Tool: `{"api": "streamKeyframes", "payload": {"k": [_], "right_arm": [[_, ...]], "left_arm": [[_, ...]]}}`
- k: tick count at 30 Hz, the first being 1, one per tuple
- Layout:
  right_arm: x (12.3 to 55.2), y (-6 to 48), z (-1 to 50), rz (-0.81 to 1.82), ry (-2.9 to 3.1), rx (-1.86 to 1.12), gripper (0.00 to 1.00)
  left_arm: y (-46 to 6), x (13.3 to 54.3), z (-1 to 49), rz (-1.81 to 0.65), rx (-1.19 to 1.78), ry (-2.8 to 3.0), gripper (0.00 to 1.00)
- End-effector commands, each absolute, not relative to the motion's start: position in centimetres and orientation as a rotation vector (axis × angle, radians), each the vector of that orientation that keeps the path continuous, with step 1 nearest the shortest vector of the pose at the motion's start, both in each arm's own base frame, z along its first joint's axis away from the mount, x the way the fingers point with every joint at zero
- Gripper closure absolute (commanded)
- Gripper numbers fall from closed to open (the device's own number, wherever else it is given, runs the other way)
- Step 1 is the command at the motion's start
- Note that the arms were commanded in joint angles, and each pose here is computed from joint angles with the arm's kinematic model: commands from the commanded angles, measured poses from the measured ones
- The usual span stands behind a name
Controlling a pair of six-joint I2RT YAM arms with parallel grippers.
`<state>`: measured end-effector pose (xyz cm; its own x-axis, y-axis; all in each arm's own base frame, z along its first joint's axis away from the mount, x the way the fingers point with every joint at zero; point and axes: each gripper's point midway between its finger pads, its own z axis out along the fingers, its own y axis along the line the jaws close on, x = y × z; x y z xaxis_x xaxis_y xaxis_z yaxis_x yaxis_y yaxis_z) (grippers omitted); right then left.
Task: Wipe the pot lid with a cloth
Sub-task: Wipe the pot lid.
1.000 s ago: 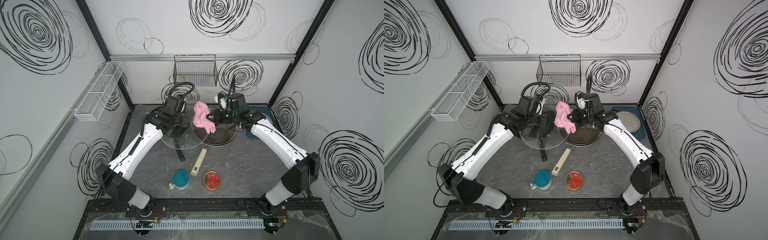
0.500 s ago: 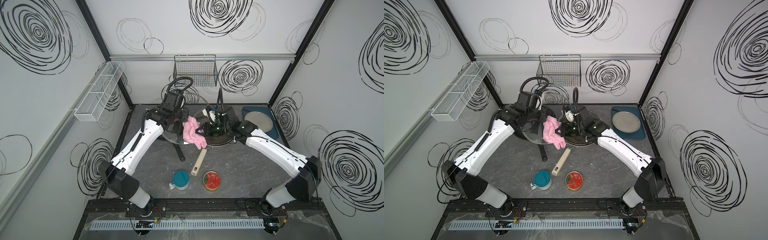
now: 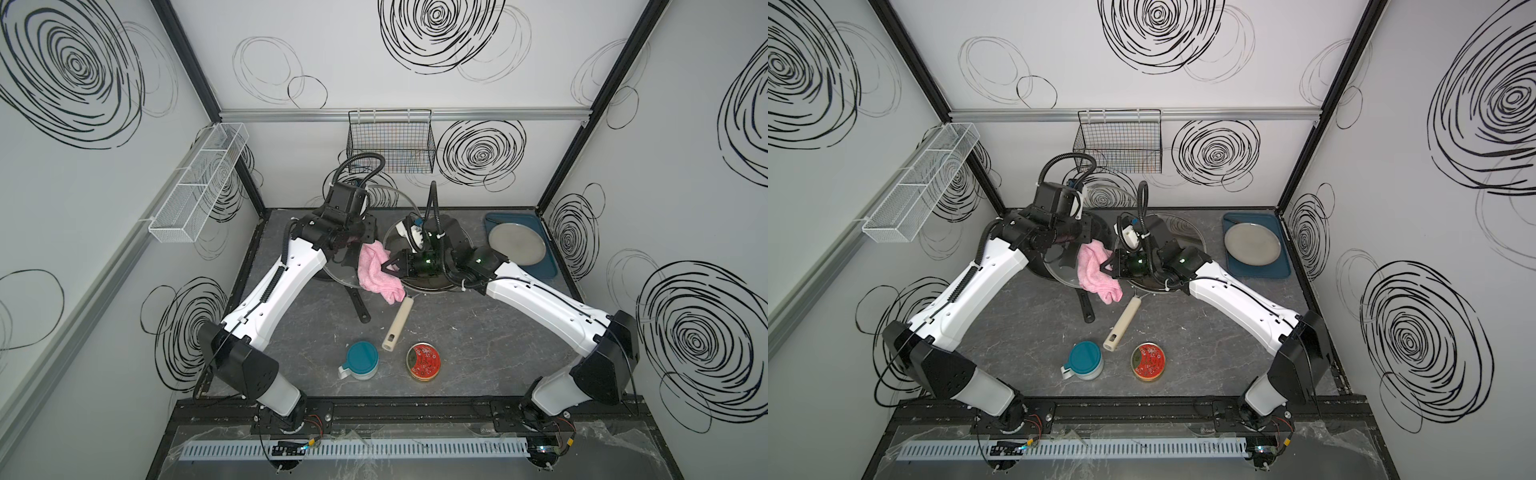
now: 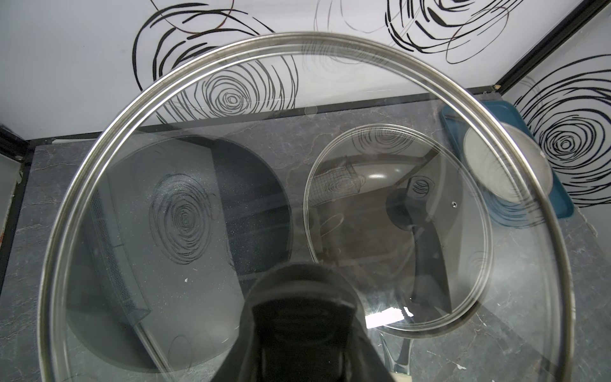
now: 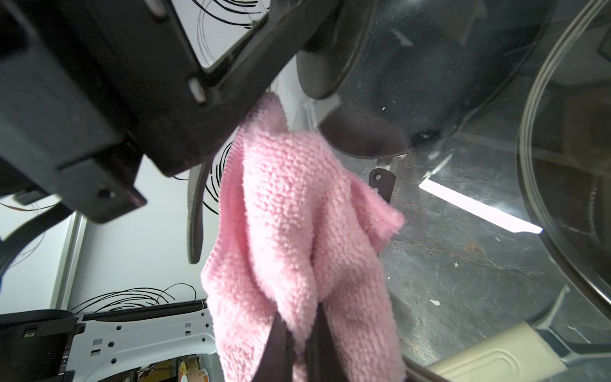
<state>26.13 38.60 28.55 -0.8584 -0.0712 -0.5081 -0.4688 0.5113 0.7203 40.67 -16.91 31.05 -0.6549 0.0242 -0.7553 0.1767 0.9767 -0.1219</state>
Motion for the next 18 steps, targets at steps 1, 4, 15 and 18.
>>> {"api": "streamKeyframes", "payload": {"k": [1,4,15,18], "right_arm": [[26.3,39.0,27.9,1.292,2.354,-0.428,1.0],[26.4,38.3,27.9,1.253,2.361,-0.419,1.0],[29.7,32.4,28.9,1.08,2.383,-0.276,1.0],[30.6,31.0,29.9,1.087,2.35,-0.241,1.0]], "left_arm": [[-17.0,42.4,40.0,-0.331,0.078,1.988,1.0],[-16.8,42.3,39.9,-0.326,0.078,1.993,1.0],[-17.1,41.5,39.8,-0.351,0.115,2.003,1.0],[-17.5,41.2,39.5,-0.37,0.142,2.006,1.0]]}}
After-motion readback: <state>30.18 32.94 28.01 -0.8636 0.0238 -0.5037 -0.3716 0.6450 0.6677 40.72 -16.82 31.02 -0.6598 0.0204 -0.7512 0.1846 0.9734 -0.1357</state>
